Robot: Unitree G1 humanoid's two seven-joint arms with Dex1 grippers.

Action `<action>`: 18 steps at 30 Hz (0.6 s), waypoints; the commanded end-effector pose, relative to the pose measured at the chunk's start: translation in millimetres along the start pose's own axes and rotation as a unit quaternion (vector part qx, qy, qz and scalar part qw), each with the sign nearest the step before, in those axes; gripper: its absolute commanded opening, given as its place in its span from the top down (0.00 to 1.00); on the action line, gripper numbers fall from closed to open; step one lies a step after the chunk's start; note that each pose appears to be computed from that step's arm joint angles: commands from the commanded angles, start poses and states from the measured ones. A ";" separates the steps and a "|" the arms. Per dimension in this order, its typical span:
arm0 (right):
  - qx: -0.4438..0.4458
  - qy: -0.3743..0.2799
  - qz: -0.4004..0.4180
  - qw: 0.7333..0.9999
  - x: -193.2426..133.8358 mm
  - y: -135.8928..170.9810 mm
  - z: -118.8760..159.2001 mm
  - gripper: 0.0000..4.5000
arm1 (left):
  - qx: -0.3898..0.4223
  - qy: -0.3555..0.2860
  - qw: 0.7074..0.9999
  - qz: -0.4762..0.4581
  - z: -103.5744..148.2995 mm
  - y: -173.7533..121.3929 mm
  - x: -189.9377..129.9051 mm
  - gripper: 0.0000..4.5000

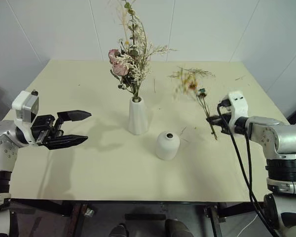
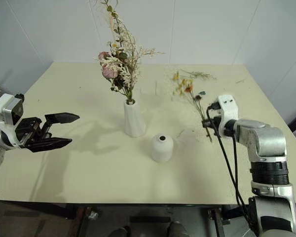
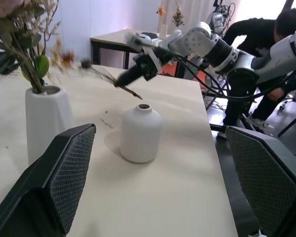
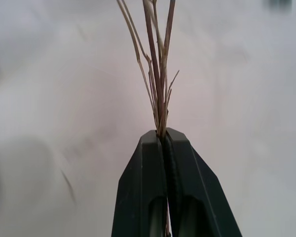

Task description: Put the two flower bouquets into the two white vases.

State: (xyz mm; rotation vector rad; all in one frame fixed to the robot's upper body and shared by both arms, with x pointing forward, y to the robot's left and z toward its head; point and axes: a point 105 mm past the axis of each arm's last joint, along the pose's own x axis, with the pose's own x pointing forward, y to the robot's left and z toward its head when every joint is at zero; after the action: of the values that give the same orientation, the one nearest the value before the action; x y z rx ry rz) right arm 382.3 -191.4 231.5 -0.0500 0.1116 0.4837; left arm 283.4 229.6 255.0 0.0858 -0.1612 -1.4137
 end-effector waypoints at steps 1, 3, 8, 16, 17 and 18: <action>-0.048 -0.177 0.030 0.983 -18.2 17.7 46.2 0.99 | 0.009 -0.006 0.998 -0.058 6.6 -9.1 0.5 0.00; -0.060 -0.229 0.036 0.971 -25.6 26.3 51.4 0.99 | 0.009 -0.007 0.998 -0.059 7.8 -7.1 2.1 0.00; -0.028 -0.289 0.082 0.953 -34.8 45.4 56.0 0.99 | 0.008 -0.007 0.998 -0.062 8.3 -4.8 3.9 0.00; 0.008 -0.348 0.209 0.914 -61.3 91.7 62.4 0.99 | 0.003 -0.009 0.998 -0.069 8.9 -0.7 9.0 0.00; 0.009 -0.338 0.223 0.914 -61.9 97.1 58.1 0.99 | 0.003 -0.009 0.997 -0.071 8.9 -0.6 9.6 0.00; 0.010 -0.325 0.235 0.916 -62.2 102.1 52.8 0.99 | 0.002 -0.010 0.997 -0.073 8.8 -0.6 10.5 0.00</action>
State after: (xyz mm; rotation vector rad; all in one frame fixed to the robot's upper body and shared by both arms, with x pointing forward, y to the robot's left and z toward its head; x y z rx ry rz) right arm 299.0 -134.3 285.8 0.1852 -0.5305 0.8855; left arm 295.3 220.4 256.2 0.0629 -0.1351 -1.4431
